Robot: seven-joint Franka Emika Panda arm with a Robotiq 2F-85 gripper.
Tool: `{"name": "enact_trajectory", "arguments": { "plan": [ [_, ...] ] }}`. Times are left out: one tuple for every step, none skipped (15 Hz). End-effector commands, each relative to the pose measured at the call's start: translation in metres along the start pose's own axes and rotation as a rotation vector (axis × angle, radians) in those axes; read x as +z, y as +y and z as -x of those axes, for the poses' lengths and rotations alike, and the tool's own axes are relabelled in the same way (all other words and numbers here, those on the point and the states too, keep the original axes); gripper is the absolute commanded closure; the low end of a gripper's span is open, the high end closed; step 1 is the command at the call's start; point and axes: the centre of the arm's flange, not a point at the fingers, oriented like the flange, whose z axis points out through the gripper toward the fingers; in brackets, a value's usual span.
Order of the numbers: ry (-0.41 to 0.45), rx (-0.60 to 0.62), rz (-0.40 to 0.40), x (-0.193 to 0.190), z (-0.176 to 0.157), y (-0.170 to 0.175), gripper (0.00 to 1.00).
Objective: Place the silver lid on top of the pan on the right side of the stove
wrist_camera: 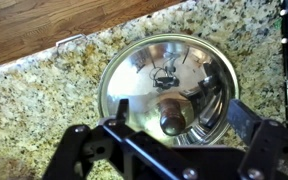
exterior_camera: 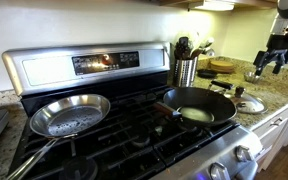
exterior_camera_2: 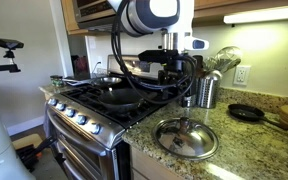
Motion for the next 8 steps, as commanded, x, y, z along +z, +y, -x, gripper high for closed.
{"name": "enact_trajectory", "arguments": {
  "plan": [
    [0.029, -0.006, -0.033, 0.023, -0.024, 0.009, 0.0],
    [0.03, -0.007, -0.042, 0.027, -0.029, 0.01, 0.0],
    [0.025, 0.0, -0.047, 0.03, -0.032, 0.011, 0.0],
    [0.008, 0.003, -0.03, 0.024, -0.017, 0.002, 0.0],
    [0.006, 0.003, -0.033, 0.027, -0.021, 0.003, 0.0],
    [0.004, 0.004, -0.033, 0.03, -0.024, 0.003, 0.0],
    [0.004, 0.005, -0.033, 0.03, -0.026, 0.004, 0.0],
    [0.004, 0.005, -0.032, 0.031, -0.026, 0.005, 0.0]
  ]
}}
